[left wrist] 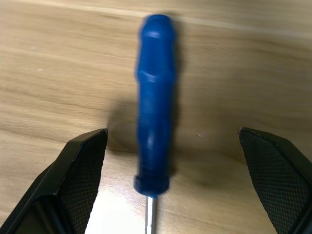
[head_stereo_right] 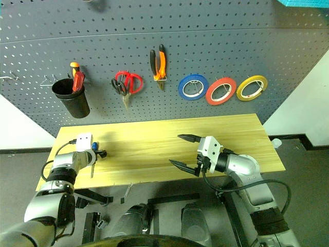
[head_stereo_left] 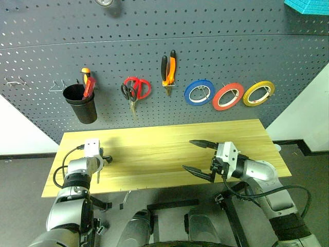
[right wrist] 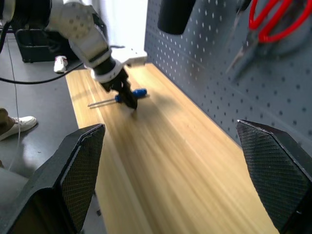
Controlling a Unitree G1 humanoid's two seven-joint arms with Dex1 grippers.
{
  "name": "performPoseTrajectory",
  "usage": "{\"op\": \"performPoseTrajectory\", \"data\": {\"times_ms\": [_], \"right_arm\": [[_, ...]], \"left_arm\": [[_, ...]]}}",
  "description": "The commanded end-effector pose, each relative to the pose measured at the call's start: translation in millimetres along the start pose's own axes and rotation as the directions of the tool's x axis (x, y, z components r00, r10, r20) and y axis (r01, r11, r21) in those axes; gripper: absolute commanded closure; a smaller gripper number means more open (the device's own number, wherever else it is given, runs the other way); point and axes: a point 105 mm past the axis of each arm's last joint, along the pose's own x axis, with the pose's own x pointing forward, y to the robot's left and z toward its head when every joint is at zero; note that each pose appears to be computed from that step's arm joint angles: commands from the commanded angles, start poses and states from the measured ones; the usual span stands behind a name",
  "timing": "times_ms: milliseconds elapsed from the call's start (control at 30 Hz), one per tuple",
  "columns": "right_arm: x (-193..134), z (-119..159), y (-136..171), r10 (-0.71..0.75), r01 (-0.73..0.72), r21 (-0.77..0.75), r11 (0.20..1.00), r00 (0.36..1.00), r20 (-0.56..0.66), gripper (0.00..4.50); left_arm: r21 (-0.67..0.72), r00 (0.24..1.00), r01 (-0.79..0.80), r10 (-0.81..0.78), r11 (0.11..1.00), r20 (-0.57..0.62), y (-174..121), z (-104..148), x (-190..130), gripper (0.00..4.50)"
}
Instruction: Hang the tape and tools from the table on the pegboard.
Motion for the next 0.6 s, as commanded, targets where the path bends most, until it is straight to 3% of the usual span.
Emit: {"op": "performPoseTrajectory", "data": {"times_ms": [33, 100, 433, 600], "right_arm": [[-5, 11, -3, -0.025, 0.026, -0.055, 0.998, 1.0, 0.017, 0.0], [-6, 10, -3, -0.031, 0.032, -0.056, 0.998, 0.999, 0.014, 0.0], [-4, 12, -9, -0.041, 0.042, -0.073, 0.996, 0.999, 0.016, 0.0], [-4, 19, -11, -0.025, 0.028, -0.044, 0.999, 0.998, 0.055, 0.0]], "left_arm": [[-0.028, 1.0, -0.011, 0.012, 1.0, 0.006, 10, 2, 1, 0.2], [-0.046, 1.0, 0.001, 0.0, 0.999, 0.016, 10, 2, 2, 0.62], [-0.091, 0.999, 0.009, -0.005, 0.996, 0.044, 15, 3, 2, 3.97], [-0.069, 0.995, 0.035, -0.028, 0.997, 0.097, 23, 7, -8, 3.99]]}}
